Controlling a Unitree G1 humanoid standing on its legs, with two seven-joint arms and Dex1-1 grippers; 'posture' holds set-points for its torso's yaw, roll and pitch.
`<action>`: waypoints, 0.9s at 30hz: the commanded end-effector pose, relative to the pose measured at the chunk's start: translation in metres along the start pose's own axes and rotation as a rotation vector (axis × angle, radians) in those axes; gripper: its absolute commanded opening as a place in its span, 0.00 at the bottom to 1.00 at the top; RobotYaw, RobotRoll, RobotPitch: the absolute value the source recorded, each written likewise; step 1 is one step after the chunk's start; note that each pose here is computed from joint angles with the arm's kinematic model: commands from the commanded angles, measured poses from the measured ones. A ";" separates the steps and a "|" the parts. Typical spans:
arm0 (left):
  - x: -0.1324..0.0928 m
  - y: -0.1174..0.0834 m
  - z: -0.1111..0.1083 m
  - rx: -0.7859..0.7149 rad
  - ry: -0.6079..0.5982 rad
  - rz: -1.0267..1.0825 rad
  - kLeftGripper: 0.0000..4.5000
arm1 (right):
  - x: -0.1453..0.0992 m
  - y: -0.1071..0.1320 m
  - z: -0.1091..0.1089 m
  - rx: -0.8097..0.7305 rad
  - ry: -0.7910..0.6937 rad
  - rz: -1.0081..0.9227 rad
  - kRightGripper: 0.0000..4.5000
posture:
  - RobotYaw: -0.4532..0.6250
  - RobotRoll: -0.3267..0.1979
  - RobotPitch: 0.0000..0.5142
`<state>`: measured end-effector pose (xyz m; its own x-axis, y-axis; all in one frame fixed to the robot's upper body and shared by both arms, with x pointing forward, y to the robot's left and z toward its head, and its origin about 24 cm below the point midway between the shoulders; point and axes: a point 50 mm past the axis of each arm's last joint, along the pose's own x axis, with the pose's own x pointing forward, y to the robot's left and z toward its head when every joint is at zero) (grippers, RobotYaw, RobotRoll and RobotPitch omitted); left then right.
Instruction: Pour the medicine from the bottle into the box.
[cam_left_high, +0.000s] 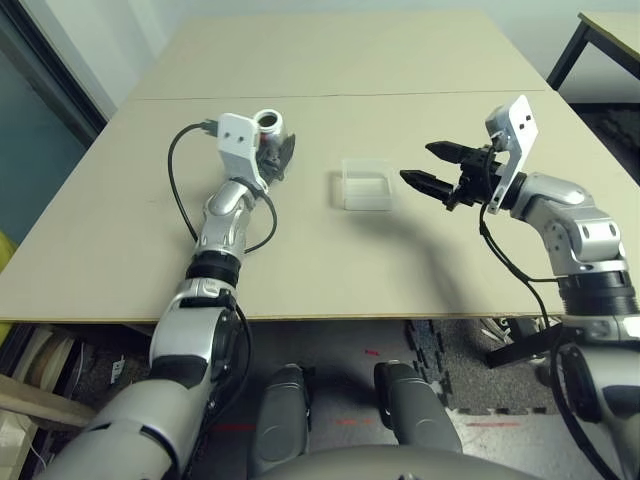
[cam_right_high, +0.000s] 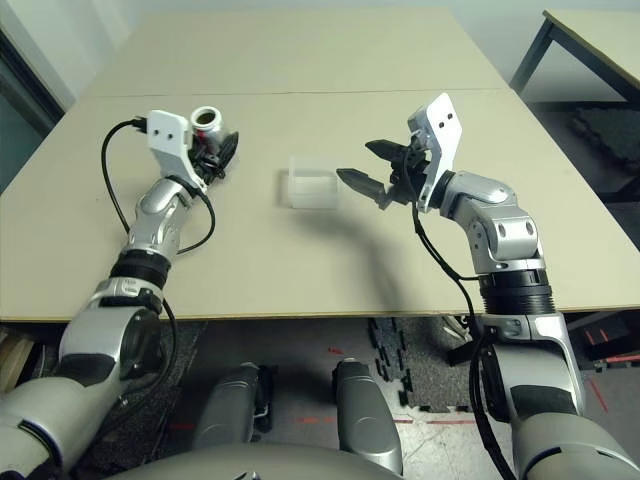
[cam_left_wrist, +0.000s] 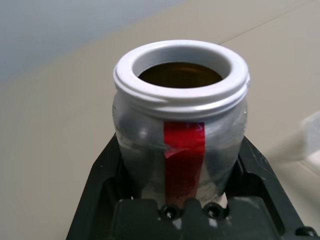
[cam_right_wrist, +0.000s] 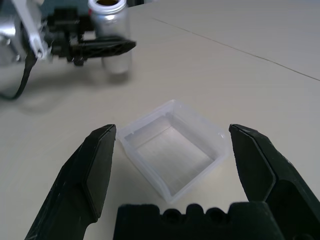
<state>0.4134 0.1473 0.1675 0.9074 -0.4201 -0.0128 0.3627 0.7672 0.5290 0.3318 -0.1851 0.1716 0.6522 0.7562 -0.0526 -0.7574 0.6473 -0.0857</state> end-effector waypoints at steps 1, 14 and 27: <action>0.022 -0.014 0.041 0.437 0.002 -0.124 0.57 | 0.004 0.001 -0.001 -0.011 0.004 0.015 1.00 | 0.32 0.62 0.15; 0.046 -0.064 0.075 1.737 0.173 -0.456 0.57 | 0.004 0.012 0.002 -0.012 -0.049 -0.008 1.00 | 0.21 0.62 0.11; 0.043 -0.051 0.074 1.281 0.183 -0.418 0.57 | -0.001 0.012 0.002 0.000 -0.037 -0.016 1.00 | 0.25 0.62 0.12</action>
<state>0.4163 0.0430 0.2051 0.8336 -0.3682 -0.4118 0.1780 -0.5267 0.8312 0.3215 -0.1766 0.1670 0.6647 0.7468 -0.0227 -0.7457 0.6613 -0.0815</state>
